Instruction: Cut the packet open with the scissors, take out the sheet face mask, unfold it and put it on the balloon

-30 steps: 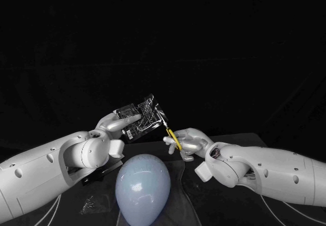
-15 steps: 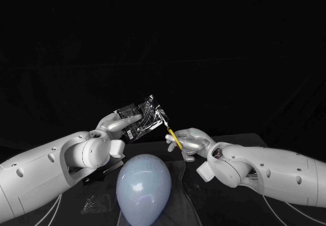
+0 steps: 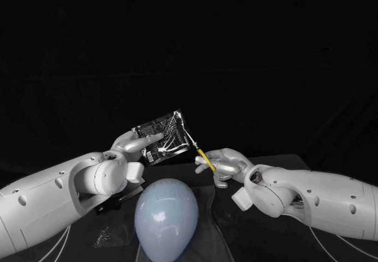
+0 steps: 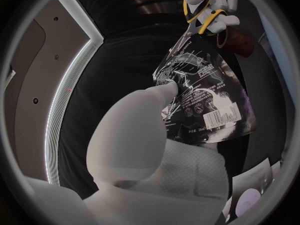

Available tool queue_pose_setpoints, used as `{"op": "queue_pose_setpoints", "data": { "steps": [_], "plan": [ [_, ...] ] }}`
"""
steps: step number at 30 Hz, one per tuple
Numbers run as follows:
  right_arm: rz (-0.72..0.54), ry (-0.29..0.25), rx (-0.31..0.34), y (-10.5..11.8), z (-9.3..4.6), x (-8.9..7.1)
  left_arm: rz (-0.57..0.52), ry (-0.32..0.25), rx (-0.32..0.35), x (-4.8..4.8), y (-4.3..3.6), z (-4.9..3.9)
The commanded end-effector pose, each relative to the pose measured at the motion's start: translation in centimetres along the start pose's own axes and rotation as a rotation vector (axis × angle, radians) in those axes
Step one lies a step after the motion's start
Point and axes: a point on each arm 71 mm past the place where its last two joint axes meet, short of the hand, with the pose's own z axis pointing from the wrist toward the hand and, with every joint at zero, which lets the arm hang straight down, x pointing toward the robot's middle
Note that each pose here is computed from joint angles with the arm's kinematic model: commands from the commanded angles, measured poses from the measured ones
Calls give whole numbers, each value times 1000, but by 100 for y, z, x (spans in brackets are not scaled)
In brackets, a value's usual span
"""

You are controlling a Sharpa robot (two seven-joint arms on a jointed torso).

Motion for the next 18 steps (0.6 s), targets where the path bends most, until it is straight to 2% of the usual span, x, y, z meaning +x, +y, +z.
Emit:
{"op": "queue_pose_setpoints", "data": {
  "steps": [1,18],
  "plan": [
    [1,9,-13,22,3,3,10,22,17,14,-15,-1],
    [17,9,-34,53,105,106,19,55,13,94,-12,-11]
  ]
}}
